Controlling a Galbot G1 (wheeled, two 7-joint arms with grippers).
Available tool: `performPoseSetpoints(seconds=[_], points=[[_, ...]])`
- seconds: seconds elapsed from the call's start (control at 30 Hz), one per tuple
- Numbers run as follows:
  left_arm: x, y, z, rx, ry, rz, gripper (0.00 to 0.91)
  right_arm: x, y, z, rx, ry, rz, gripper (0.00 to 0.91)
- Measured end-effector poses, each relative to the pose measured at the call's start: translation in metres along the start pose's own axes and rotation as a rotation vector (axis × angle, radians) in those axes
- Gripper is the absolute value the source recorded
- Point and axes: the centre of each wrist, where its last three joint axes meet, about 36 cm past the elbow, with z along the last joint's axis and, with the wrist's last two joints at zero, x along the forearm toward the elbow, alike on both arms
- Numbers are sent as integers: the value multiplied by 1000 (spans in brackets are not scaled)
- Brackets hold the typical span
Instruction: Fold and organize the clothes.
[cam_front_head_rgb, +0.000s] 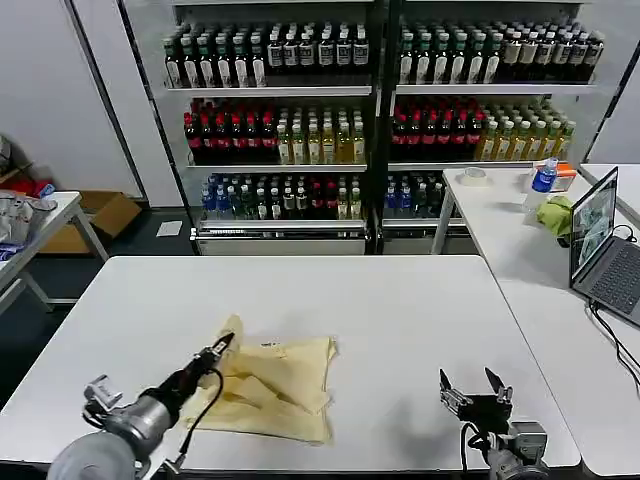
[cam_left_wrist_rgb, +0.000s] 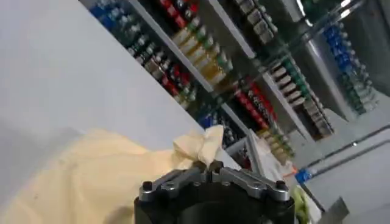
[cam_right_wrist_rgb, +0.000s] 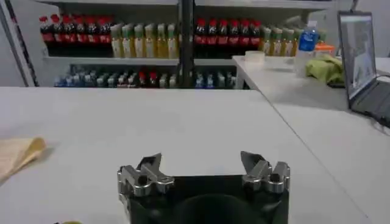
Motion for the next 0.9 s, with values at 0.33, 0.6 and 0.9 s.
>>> performPoseSetpoints(seconds=[0.33, 0.6, 0.9], points=[[-27, -13, 32, -36, 96, -2, 10, -7, -2, 5, 2, 13, 4, 907], [-49, -23, 55, -66, 143, -7, 907, -11, -2, 5, 0, 13, 3, 907], [-57, -37, 60, -97, 141, 36, 907, -12, -3, 2, 3, 9, 9, 907]])
